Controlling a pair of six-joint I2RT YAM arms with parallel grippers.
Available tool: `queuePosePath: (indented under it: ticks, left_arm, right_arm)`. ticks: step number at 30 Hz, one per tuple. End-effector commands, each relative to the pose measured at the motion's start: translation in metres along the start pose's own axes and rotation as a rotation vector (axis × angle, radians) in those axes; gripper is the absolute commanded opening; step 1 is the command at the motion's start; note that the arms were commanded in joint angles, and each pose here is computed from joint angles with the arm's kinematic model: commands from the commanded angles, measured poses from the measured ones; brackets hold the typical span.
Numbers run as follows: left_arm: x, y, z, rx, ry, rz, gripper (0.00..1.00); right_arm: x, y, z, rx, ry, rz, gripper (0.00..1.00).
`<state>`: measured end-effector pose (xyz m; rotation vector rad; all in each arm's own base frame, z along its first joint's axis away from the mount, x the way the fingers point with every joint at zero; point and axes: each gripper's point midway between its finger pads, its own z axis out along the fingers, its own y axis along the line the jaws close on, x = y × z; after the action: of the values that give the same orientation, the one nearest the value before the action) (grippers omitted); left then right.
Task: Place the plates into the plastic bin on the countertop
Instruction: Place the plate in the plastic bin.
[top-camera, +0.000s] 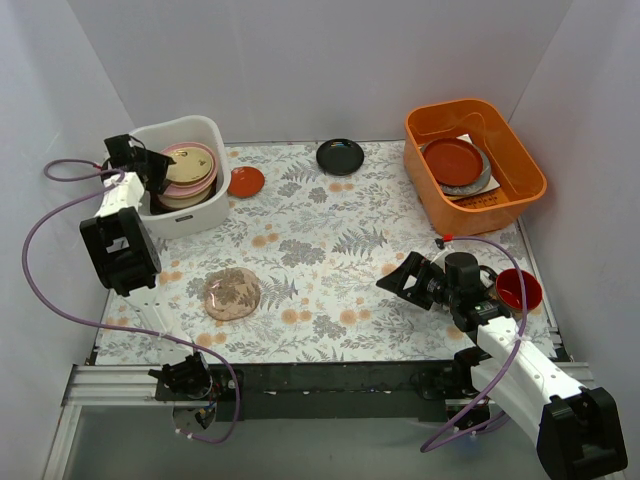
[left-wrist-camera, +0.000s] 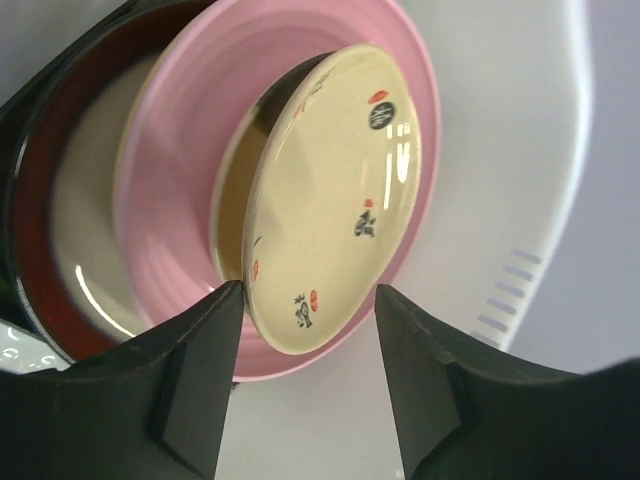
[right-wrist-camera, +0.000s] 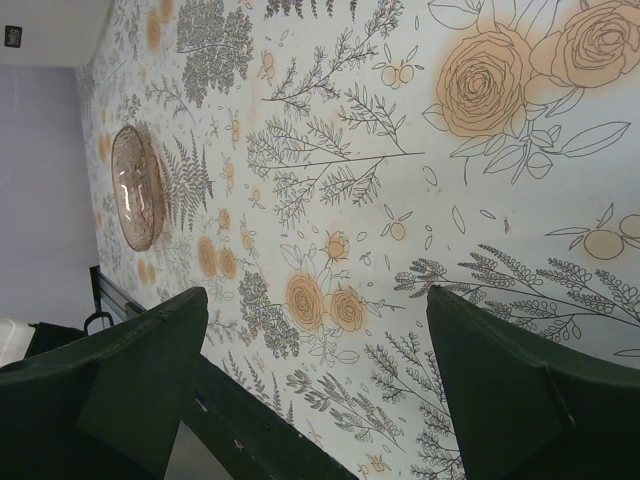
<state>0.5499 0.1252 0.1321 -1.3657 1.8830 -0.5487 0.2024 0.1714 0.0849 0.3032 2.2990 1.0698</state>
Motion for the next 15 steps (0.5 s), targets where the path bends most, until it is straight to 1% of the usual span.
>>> queuePosePath:
  ticks: [1,6,8,11,15]
  left_arm:
    - [-0.01,-0.055,-0.034,0.153,-0.024,0.064,0.55]
    - [-0.002,-0.098,-0.057,0.28,0.008,0.08,0.57]
    - [0.003,-0.112,-0.065,0.308,0.007,0.096,0.62]
    - [0.007,-0.131,-0.078,0.344,-0.011,0.126,0.66]
    - [0.005,-0.14,-0.085,0.352,-0.032,0.131,0.68]
  right_arm:
    - [-0.005,0.005,0.0,-0.035,-0.022,-0.032,0.98]
    - [-0.005,0.007,0.001,-0.042,-0.018,-0.031,0.98]
    - [-0.005,0.007,0.001,-0.041,-0.015,-0.028,0.98]
    - [-0.006,0.008,0.001,-0.043,-0.017,-0.032,0.98]
    - [-0.006,0.008,0.001,-0.044,-0.018,-0.034,0.98]
